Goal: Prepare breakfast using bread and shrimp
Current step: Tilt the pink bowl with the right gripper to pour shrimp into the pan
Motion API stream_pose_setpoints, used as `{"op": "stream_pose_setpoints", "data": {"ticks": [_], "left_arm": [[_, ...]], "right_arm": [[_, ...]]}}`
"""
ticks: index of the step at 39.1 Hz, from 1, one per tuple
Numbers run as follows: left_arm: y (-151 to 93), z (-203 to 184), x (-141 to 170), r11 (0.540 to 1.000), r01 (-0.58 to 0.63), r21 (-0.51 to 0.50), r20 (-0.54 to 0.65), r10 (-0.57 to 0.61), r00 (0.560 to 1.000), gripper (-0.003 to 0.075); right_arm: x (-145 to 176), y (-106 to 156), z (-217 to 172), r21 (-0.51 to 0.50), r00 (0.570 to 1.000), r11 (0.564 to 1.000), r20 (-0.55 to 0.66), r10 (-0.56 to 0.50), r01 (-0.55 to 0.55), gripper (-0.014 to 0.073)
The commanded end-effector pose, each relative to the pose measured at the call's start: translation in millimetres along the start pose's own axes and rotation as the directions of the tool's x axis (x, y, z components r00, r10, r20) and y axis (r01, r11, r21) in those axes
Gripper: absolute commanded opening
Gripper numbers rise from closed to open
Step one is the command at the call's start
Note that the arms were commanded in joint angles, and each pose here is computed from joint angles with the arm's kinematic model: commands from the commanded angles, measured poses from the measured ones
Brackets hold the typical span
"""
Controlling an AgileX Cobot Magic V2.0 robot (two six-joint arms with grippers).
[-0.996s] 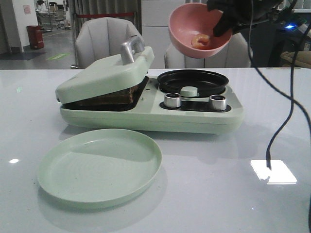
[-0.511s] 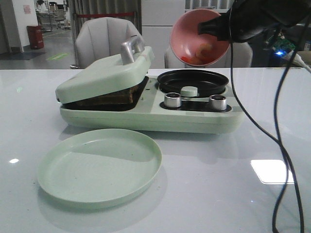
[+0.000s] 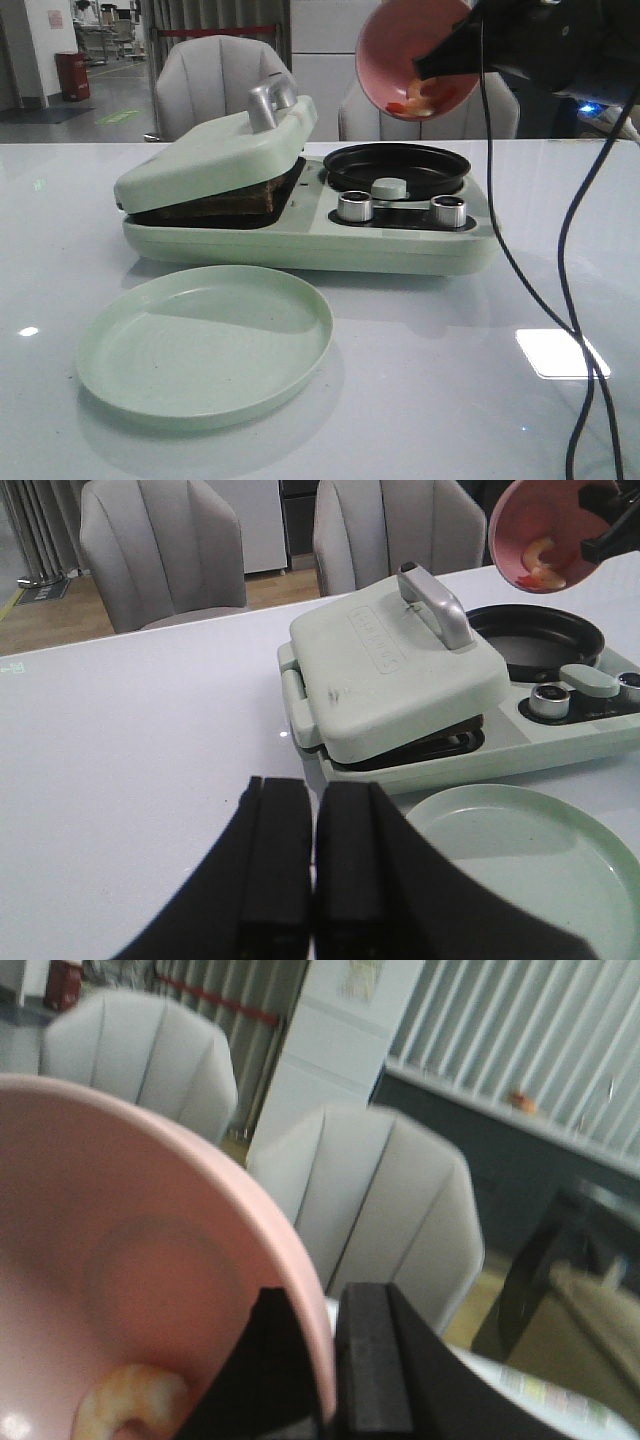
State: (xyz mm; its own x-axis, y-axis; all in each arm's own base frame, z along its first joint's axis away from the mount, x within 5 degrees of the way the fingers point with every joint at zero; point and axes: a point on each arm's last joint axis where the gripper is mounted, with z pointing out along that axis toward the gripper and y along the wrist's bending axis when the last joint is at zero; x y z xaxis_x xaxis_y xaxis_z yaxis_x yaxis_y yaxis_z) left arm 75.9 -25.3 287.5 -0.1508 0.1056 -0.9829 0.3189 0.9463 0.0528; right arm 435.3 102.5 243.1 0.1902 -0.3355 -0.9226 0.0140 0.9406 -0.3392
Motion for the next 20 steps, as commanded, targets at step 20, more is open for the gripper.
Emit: {"op": "stream_pose_setpoints", "data": {"ticks": [20], "left_arm": [[1.8,-2.1,-16.4,1.0,0.024,-0.014,0.104,-0.023,0.994,0.0114]], "right_arm": [[-17.9,5.4,-2.8,0.071,0.91,0.992,0.396,-0.121,0.101,0.0142]]}}
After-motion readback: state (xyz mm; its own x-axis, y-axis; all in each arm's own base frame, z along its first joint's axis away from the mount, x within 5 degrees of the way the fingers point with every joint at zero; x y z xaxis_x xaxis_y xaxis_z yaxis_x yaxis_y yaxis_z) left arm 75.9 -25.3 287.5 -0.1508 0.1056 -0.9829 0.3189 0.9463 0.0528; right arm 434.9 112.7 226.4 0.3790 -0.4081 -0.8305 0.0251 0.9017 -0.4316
